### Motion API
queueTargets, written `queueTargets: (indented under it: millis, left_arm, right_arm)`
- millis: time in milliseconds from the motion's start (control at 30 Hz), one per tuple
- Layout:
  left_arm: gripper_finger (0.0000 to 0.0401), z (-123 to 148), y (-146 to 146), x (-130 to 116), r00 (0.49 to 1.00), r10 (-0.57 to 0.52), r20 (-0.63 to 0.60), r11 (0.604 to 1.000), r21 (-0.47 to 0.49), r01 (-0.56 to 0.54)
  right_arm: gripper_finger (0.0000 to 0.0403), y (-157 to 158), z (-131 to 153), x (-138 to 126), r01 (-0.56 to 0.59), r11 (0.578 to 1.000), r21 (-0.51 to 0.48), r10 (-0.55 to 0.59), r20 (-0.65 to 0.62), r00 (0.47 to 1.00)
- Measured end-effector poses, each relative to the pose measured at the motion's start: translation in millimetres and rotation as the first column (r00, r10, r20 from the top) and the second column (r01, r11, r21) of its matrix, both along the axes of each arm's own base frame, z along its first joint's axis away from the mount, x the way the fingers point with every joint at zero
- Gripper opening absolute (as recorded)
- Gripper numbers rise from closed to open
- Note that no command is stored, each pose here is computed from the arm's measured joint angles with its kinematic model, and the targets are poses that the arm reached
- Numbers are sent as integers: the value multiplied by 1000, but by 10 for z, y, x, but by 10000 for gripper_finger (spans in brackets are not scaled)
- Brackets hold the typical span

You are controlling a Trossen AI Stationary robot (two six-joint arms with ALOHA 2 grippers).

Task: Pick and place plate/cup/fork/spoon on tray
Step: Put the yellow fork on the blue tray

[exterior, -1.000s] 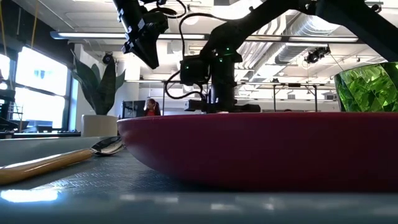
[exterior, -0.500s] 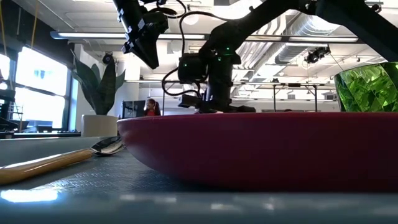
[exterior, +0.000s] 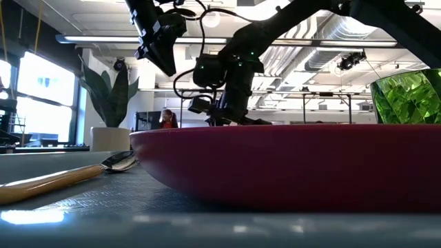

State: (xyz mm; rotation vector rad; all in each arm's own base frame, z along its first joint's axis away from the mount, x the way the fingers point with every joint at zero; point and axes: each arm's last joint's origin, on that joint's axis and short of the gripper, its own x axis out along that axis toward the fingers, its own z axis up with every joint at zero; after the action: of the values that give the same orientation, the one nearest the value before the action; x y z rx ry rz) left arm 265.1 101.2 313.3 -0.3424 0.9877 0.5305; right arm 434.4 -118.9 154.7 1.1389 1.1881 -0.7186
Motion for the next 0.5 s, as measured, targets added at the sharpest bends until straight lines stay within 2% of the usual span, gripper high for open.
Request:
queueTargets:
  millis: [500]
  left_arm:
    - [70,0,0,0,1000,0,0,1000,0,0]
  right_arm:
    - [139,35,86,-32,1,1000,28,-1,-6,1000]
